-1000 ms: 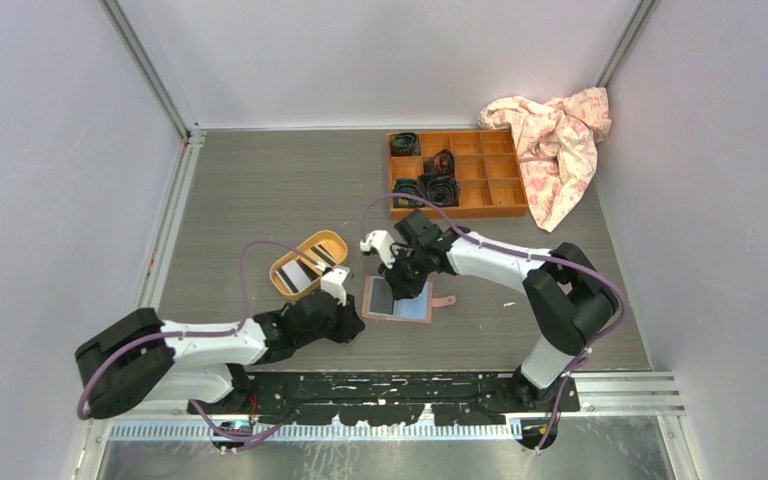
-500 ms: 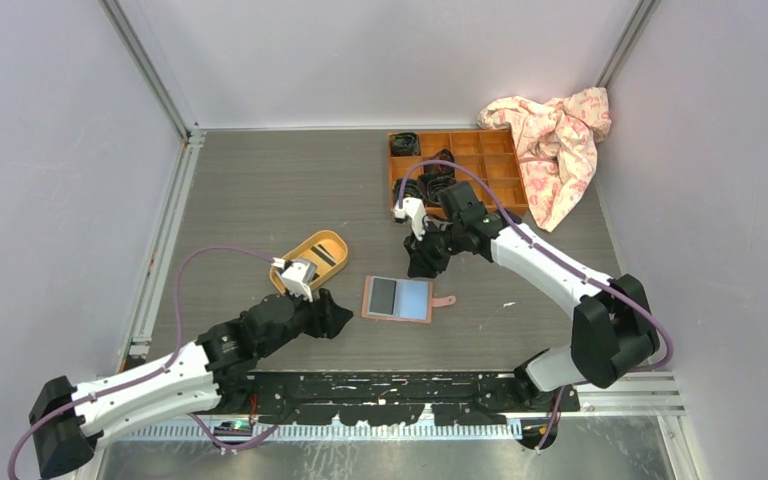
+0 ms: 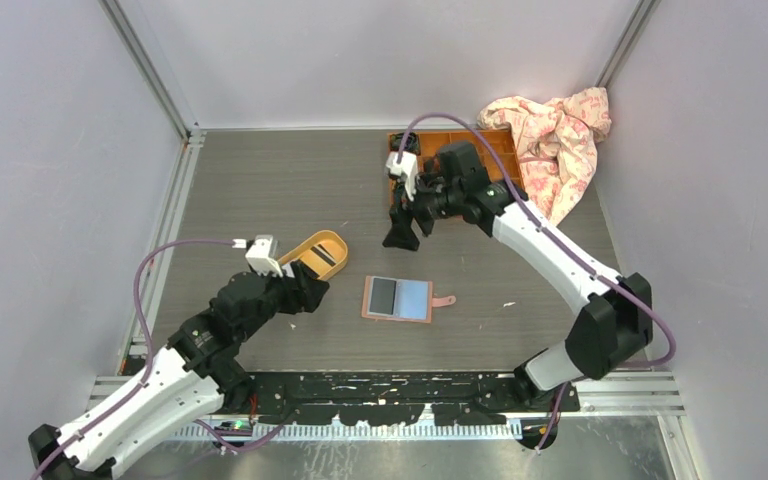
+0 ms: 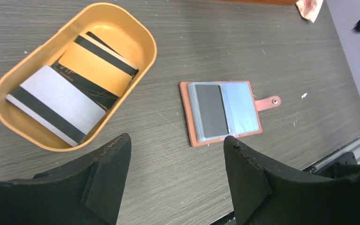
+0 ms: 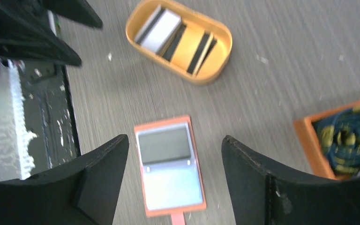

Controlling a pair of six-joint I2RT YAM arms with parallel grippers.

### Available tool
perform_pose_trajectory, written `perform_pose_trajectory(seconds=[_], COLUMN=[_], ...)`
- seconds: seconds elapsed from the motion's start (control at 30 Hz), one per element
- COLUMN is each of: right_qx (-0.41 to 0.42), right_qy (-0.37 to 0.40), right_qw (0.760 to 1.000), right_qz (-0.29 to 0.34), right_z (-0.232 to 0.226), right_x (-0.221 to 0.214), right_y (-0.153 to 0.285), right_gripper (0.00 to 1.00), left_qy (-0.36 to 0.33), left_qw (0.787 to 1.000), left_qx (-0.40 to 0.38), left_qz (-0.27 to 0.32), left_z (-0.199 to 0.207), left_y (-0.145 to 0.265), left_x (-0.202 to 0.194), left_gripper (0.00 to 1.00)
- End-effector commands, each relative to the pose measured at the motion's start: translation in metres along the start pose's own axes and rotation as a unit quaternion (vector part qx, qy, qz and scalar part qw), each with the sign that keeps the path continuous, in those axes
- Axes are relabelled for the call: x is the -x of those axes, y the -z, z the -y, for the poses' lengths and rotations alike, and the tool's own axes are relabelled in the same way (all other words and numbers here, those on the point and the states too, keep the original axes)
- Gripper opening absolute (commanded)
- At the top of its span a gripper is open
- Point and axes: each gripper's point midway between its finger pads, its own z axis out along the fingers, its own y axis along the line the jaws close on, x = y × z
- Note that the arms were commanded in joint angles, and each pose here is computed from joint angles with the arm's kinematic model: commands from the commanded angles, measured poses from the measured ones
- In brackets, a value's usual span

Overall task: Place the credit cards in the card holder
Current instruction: Pick up the credit card from the storage box.

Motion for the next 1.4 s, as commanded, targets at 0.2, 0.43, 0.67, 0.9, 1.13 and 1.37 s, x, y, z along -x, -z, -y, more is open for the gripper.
perform_pose_trajectory(seconds=[0.2,0.43,0.67,0.9,1.13,1.37], right_qx=[0.099,0.130,0.121,0.123,0.128,0.139], right_qy=[-0.068,-0.173,-0.230,-0.265,-0.294,-0.306], right_qw=[0.993,0.976,0.963,0.951,0.938,0.930], right_qz=[0.016,-0.035,-0.072,-0.103,-0.130,-0.149], right_z=[-0.035,-0.050,-0.033,-0.023,-0.023,-0.031], right_x=[0.074,0.057,0.031,0.015,-0.004,-0.013], right_y=[-0.080,-0.144,-0.186,-0.218,-0.243,-0.260], right_gripper=[0.74,0.69,0.67,0.60,0.54,0.53], left_qy=[0.081,0.105,0.113,0.103,0.101,0.101], left_qw=[0.995,0.987,0.978,0.970,0.966,0.967], left_qx=[0.059,0.116,0.175,0.221,0.237,0.235], left_qz=[0.017,0.028,0.017,0.018,0.014,0.002], left_z=[-0.037,-0.072,-0.097,-0.115,-0.125,-0.126], left_y=[0.015,0.012,0.011,0.007,0.001,-0.008], left_x=[0.020,0.006,-0.011,-0.014,-0.022,-0.028], left_gripper=[0.72,0.65,0.58,0.57,0.45,0.41])
